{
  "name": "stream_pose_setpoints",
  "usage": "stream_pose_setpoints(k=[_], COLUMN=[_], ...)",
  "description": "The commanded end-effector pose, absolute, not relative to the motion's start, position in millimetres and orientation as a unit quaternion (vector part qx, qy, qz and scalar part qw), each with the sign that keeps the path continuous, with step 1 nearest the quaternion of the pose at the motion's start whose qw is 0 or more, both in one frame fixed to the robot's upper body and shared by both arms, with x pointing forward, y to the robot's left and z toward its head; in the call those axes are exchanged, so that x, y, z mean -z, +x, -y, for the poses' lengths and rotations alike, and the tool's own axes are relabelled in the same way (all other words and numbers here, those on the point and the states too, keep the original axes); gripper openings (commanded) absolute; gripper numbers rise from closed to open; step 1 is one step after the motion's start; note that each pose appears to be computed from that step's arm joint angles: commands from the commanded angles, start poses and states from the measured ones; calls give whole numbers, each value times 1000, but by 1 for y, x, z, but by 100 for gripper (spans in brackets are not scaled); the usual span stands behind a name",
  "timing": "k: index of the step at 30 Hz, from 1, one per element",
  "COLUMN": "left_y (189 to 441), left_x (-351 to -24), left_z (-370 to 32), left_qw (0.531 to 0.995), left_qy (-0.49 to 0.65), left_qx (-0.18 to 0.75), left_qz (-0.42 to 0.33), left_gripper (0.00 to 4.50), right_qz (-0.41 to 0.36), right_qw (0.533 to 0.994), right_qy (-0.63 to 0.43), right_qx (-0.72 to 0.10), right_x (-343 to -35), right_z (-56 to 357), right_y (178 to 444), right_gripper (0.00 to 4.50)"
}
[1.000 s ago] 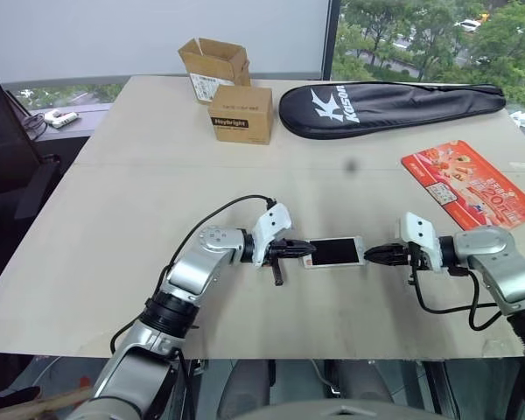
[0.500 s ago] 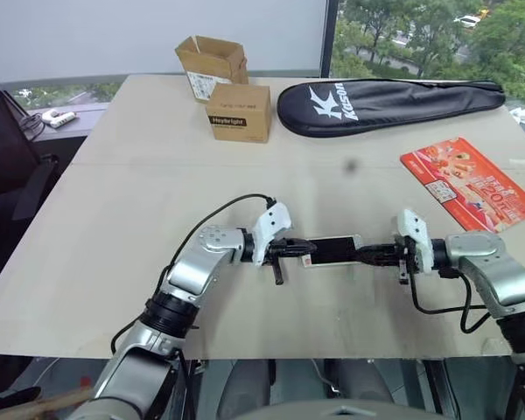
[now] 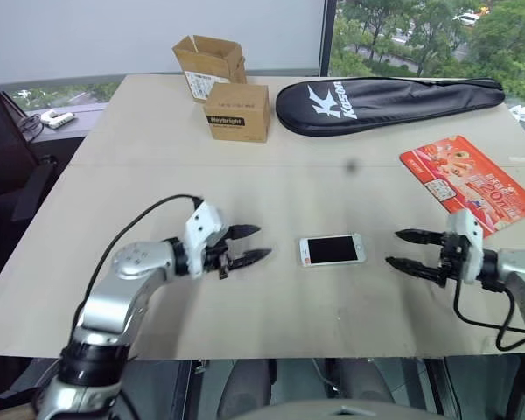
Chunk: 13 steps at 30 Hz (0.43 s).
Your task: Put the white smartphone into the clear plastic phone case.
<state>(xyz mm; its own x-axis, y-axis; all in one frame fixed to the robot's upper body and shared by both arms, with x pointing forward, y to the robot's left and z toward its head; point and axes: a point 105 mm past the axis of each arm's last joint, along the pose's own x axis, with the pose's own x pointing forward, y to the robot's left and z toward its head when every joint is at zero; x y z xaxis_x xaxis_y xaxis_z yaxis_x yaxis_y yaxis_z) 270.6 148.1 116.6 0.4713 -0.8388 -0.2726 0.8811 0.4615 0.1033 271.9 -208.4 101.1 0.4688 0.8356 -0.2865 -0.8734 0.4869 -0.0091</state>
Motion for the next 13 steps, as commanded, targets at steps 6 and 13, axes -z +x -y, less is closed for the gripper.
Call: stream_pose_setpoints(k=[6,13], left_y=[232,230], left_x=[-117,-108], left_z=[-198,-217], left_qw=[866,870], left_qy=[143,172], left_qx=[466,445], left_qz=[-110,-121], left_gripper=[447,447], right_qz=[-115,-122], right_qw=[872,874], right_qy=[-87,-98], right_qx=[-467,-459], right_x=[-113,-113], right_z=[256,269], right_y=[259,257], right_gripper=[450,450])
